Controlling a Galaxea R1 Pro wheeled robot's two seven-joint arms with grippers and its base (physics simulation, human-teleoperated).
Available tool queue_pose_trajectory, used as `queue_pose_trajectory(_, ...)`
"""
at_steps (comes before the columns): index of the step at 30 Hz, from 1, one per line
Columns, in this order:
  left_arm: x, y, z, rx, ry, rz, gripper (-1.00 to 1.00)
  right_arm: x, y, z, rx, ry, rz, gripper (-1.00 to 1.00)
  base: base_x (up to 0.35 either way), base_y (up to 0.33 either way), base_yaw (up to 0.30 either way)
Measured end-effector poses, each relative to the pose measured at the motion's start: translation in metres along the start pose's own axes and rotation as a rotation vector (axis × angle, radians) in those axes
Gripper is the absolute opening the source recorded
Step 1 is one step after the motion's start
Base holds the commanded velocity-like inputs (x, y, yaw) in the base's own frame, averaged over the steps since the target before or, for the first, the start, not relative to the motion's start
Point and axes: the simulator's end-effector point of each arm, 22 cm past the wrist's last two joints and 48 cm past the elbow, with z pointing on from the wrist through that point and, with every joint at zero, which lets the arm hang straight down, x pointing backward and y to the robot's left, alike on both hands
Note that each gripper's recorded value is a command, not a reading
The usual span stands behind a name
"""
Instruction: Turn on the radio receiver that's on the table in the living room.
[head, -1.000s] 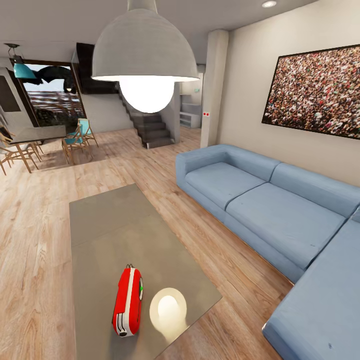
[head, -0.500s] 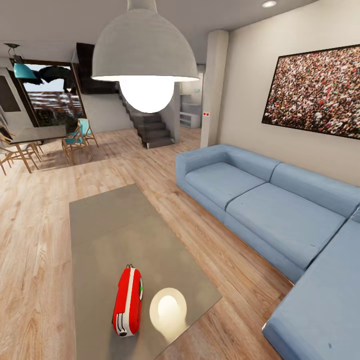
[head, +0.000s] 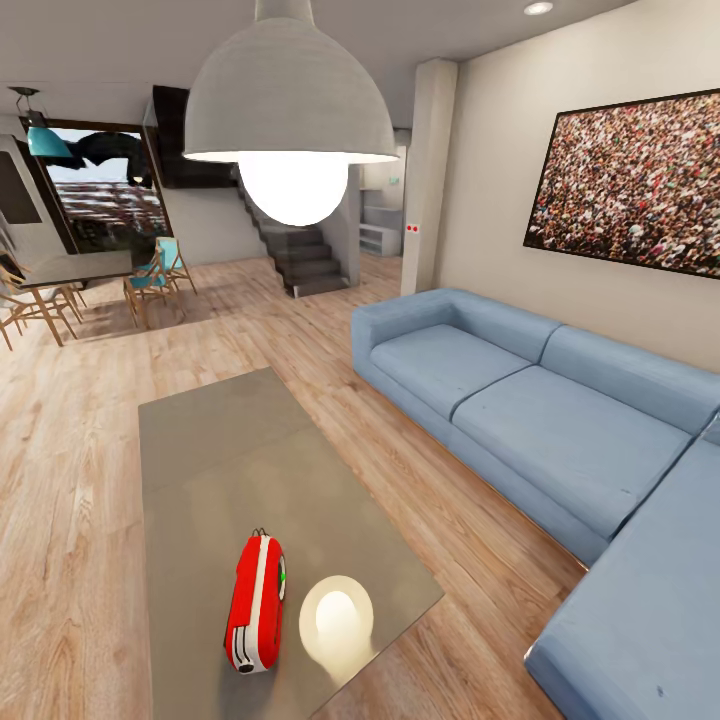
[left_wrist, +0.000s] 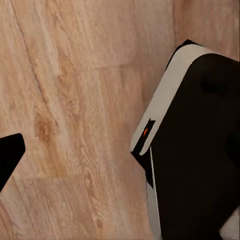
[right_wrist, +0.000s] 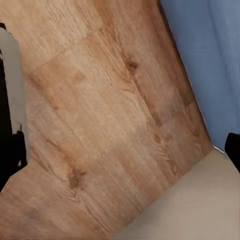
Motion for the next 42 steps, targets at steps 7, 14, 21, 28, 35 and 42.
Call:
queue_pose_trajectory(7, 0.005, -0.013, -0.003, 0.091, -0.004, 0.012, 1.0, 0.019, 0.024, -0.005, -0.123, 0.022, -0.01, 1.0, 0.0, 0.0, 0.0)
queue_pose_trajectory(14, 0.012, -0.023, -0.005, 0.131, 0.007, 0.014, 1.0, 0.028, 0.027, -0.006, -0.188, 0.035, -0.022, 1.0, 0.0, 0.0, 0.0)
queue_pose_trajectory(21, 0.024, -0.046, -0.005, 0.159, 0.023, 0.004, 1.0, 0.028, 0.03, -0.006, -0.194, 0.037, -0.03, 1.0, 0.0, 0.0, 0.0)
queue_pose_trajectory(28, 0.036, -0.072, -0.005, 0.191, 0.038, -0.005, 1.0, 0.028, 0.031, -0.007, -0.194, 0.036, -0.029, 1.0, 0.0, 0.0, 0.0)
queue_pose_trajectory(35, 0.068, -0.074, -0.007, 0.175, 0.165, 0.03, 1.0, 0.027, 0.032, -0.007, -0.195, 0.035, -0.031, 1.0, 0.0, 0.0, 0.0)
queue_pose_trajectory(42, 0.091, -0.062, -0.011, 0.131, 0.268, 0.089, 1.0, 0.027, 0.031, -0.006, -0.193, 0.035, -0.029, 1.0, 0.0, 0.0, 0.0)
